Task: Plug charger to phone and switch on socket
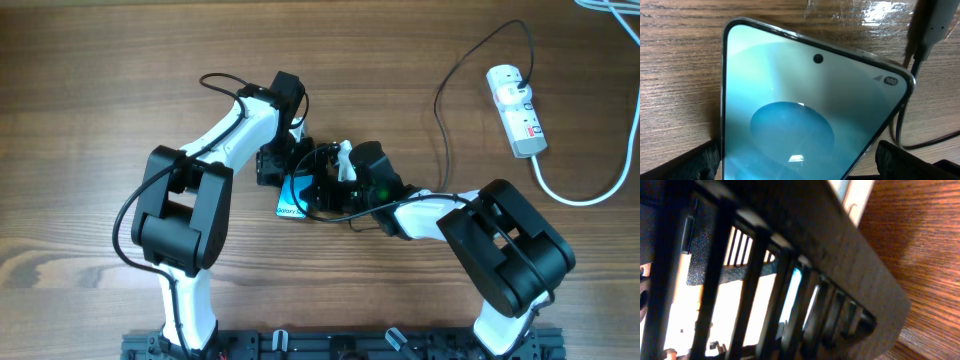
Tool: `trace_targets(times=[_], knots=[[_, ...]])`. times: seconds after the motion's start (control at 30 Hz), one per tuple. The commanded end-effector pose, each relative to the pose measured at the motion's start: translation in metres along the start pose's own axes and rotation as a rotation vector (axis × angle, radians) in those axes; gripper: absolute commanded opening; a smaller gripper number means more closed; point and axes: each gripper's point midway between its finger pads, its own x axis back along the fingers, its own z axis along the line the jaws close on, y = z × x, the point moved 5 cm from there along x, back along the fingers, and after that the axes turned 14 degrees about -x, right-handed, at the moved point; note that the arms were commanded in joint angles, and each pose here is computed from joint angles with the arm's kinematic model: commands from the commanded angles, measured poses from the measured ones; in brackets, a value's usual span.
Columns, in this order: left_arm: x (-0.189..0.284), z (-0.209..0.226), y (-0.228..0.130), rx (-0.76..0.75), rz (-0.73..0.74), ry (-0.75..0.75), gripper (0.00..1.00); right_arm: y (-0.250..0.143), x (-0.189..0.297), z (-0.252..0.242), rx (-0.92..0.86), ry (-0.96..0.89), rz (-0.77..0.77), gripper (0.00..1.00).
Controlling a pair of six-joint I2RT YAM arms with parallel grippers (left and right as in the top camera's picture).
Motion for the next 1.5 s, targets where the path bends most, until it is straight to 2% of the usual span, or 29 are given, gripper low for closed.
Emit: trace_targets(times=[0.0,0.1,0.27,0.33,0.57,0.67,0.87,0.93,1.03,1.13,1.3,1.47], knots=[[-0.028,0.008,-0.011,-0.035,0.077,0.031,1.00,0.002,-0.003,-0.003,0.005,-0.014,-0.014,0.10],[-0.025,0.009,-0.010,-0.035,0.070,0.030,0.98,0.000,-0.003,-0.002,0.001,-0.007,-0.002,0.05],[-0.001,0.016,-0.005,-0.033,0.004,0.011,0.97,0.000,0.000,0.001,-0.019,0.032,0.041,0.04],[0.015,0.014,-0.003,-0.044,-0.038,-0.040,0.96,0.002,0.004,0.002,-0.033,0.057,0.060,0.04],[0.094,-0.023,-0.006,-0.237,-0.245,-0.494,0.91,0.014,0.030,0.049,0.032,0.357,0.160,0.04],[0.118,-0.027,-0.009,-0.268,-0.309,-0.595,0.86,0.018,0.039,0.063,0.035,0.430,0.166,0.04],[0.170,-0.040,-0.012,-0.345,-0.448,-0.917,0.76,0.023,0.058,0.096,0.050,0.576,0.153,0.04],[0.177,-0.043,-0.013,-0.369,-0.464,-0.977,0.75,0.022,0.061,0.100,0.056,0.595,0.161,0.04],[0.180,-0.046,-0.014,-0.381,-0.466,-1.008,0.69,0.017,0.062,0.100,0.082,0.599,0.196,0.04],[0.179,-0.046,-0.014,-0.379,-0.465,-1.003,0.46,0.018,0.066,0.097,0.156,0.605,0.200,0.04],[0.169,-0.040,-0.014,-0.333,-0.434,-0.916,0.45,0.031,0.080,0.088,0.182,0.606,0.185,0.04],[0.166,-0.042,-0.017,-0.321,-0.411,-0.916,0.45,0.030,0.084,0.085,0.211,0.608,0.208,0.04]])
